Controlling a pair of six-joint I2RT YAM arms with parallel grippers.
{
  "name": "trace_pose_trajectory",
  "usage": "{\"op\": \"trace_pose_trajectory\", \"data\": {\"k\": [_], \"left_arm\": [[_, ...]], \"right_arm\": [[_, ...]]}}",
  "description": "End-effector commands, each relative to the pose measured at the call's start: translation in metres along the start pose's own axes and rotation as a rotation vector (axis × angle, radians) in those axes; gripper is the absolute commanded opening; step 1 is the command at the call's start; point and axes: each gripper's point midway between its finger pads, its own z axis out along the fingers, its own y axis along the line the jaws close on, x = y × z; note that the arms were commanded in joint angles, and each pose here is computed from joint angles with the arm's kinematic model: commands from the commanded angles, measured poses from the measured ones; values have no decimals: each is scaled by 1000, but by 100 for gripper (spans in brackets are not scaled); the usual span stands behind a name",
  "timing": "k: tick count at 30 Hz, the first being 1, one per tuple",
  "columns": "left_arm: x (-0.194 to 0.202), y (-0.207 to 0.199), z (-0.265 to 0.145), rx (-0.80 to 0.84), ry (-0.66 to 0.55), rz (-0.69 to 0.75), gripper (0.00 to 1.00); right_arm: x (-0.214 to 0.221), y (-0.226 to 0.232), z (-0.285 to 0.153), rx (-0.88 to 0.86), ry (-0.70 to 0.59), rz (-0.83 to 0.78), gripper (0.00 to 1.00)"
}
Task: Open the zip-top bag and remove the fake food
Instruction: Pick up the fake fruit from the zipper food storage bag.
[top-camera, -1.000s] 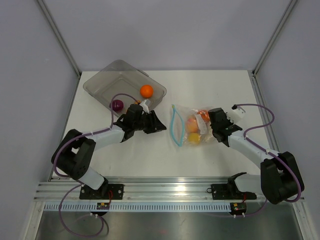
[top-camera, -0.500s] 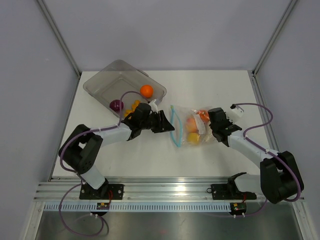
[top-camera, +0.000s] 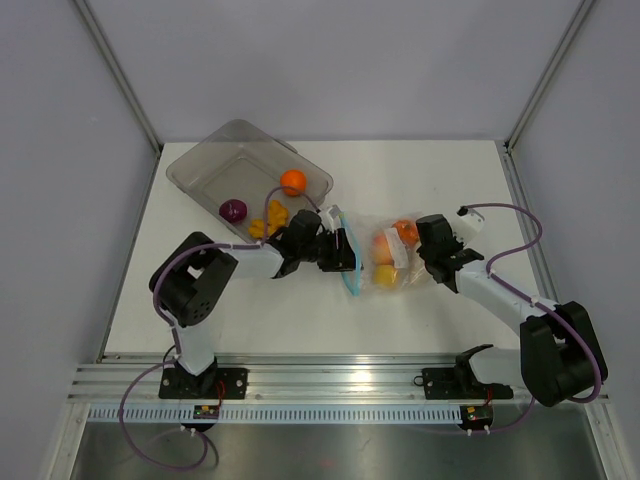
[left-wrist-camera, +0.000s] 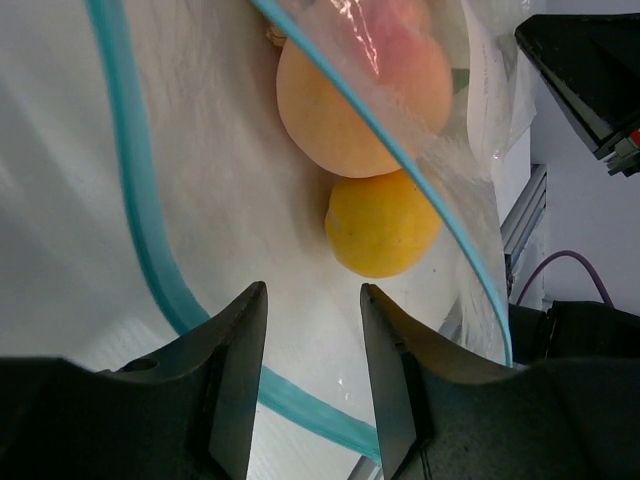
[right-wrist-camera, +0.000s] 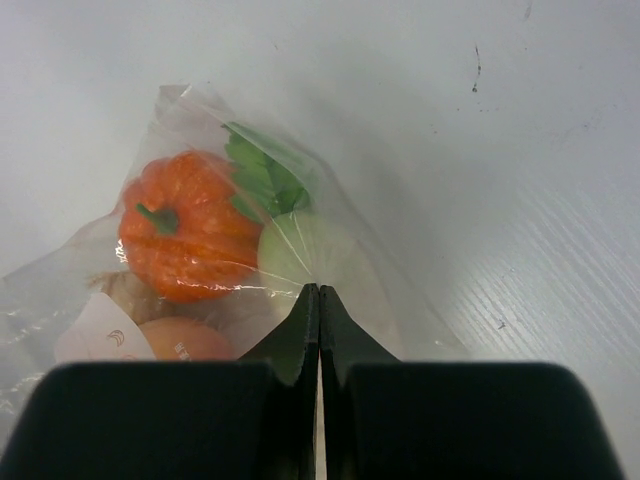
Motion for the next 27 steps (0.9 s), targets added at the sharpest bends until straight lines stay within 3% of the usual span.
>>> {"op": "trace_pose_trajectory", "data": {"k": [1, 10, 27], "left_arm": [[-9, -34, 10, 126, -15, 53, 45], [9, -52, 20, 219, 23, 20, 46], [20, -55, 26, 193, 39, 50, 58]], "right_arm": [[-18, 18, -3, -53, -36, 30, 0], [-14, 22, -5, -79, -13, 11, 0], [-13, 25, -6, -94, -4, -6, 0]]}}
